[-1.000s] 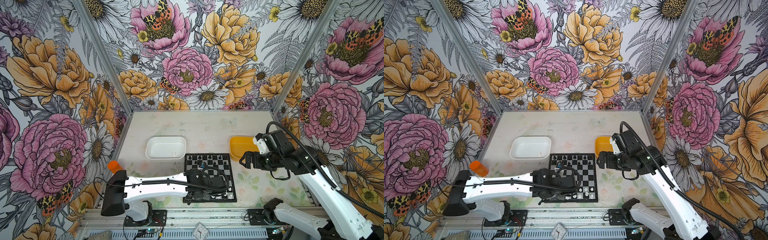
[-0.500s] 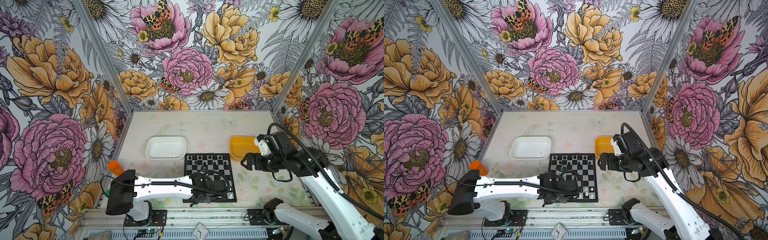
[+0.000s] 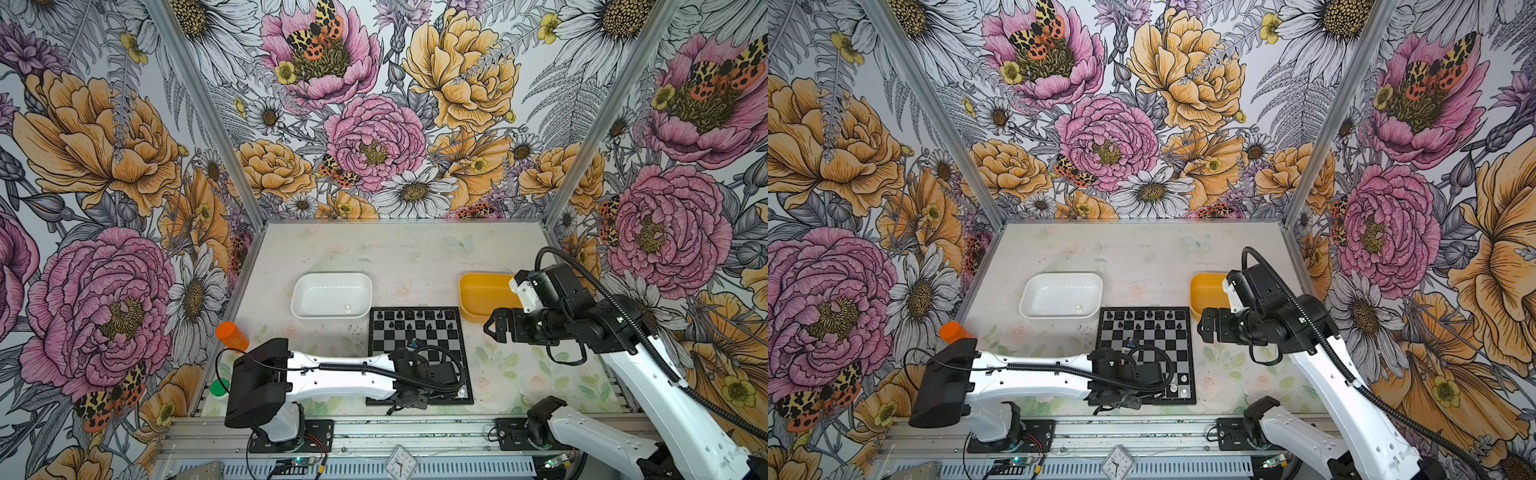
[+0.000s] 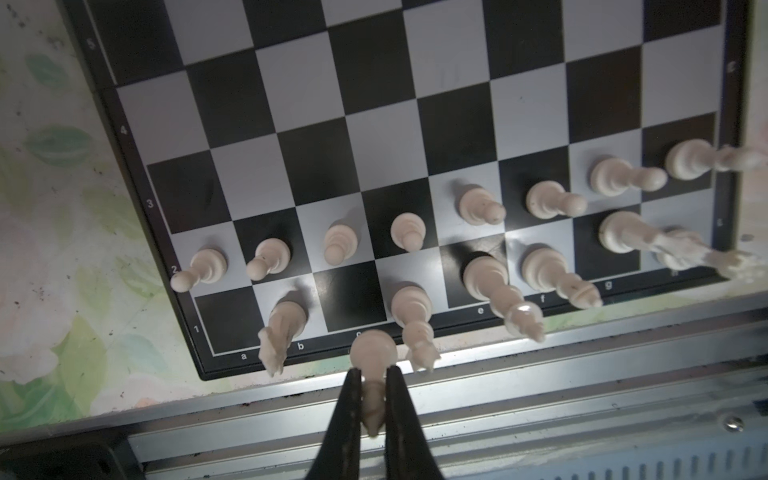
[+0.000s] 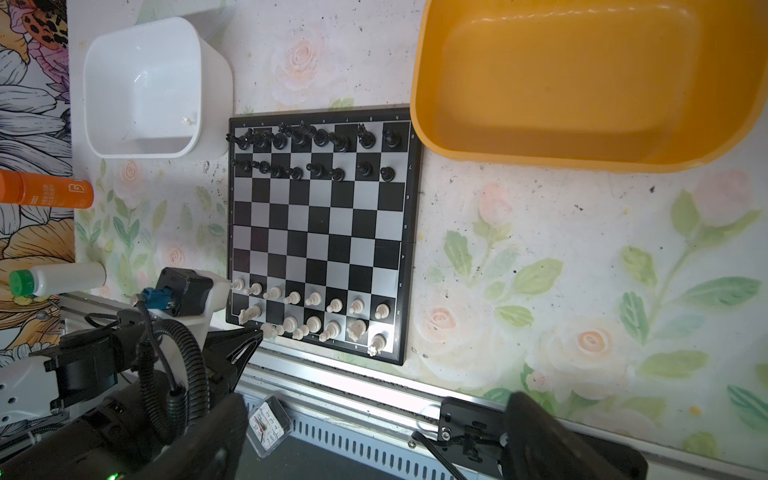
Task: Set up the chess pieces on the board
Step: 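Lower the white piece onto its near-row square and open the left gripper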
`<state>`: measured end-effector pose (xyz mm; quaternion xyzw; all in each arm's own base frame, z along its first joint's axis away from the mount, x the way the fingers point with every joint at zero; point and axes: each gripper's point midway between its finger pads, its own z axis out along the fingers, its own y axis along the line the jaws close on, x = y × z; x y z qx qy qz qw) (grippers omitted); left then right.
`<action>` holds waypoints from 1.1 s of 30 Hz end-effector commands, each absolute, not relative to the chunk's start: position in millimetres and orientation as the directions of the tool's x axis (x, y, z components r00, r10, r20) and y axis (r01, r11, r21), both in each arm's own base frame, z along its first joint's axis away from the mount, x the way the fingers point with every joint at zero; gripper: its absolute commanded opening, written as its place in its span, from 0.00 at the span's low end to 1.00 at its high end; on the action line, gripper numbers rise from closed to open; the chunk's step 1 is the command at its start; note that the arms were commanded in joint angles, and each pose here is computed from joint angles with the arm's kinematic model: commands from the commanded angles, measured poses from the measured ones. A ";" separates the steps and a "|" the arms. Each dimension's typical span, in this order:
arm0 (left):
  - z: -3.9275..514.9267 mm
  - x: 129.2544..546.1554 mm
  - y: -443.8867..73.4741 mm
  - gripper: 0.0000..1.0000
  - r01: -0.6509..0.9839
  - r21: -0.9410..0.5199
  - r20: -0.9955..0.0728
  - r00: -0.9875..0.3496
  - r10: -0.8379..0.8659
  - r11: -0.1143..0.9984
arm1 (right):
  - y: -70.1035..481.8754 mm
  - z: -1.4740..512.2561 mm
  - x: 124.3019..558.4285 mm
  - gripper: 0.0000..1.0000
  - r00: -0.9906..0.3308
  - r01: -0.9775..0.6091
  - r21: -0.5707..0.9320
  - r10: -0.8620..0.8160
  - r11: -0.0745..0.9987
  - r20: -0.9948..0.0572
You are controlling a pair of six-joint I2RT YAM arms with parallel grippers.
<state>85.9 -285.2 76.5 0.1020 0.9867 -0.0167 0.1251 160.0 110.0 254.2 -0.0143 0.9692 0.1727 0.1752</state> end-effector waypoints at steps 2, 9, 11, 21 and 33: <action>71.5 87.1 -282.9 0.09 0.195 -0.029 -0.241 -0.953 0.182 0.980 | 107.6 265.4 161.7 0.99 -0.923 -0.104 0.323 0.030 0.941 -0.383; 68.9 88.8 -282.9 0.09 0.196 -0.029 -0.242 -0.953 0.184 0.980 | 107.1 263.9 161.0 0.99 -0.924 -0.100 0.323 0.033 0.941 -0.381; 66.2 85.1 -283.7 0.09 0.197 -0.036 -0.216 -0.959 0.185 0.980 | 106.6 263.6 161.0 0.99 -0.924 -0.099 0.321 0.033 0.942 -0.381; 63.7 89.7 -285.2 0.09 0.200 -0.035 -0.213 -0.959 0.188 0.979 | 105.7 263.8 160.8 0.99 -0.924 -0.097 0.317 0.033 0.943 -0.380; 61.4 95.0 -279.5 0.08 0.197 -0.024 -0.208 -0.960 0.188 0.980 | 103.6 263.2 159.1 0.99 -0.924 -0.087 0.317 0.043 0.945 -0.380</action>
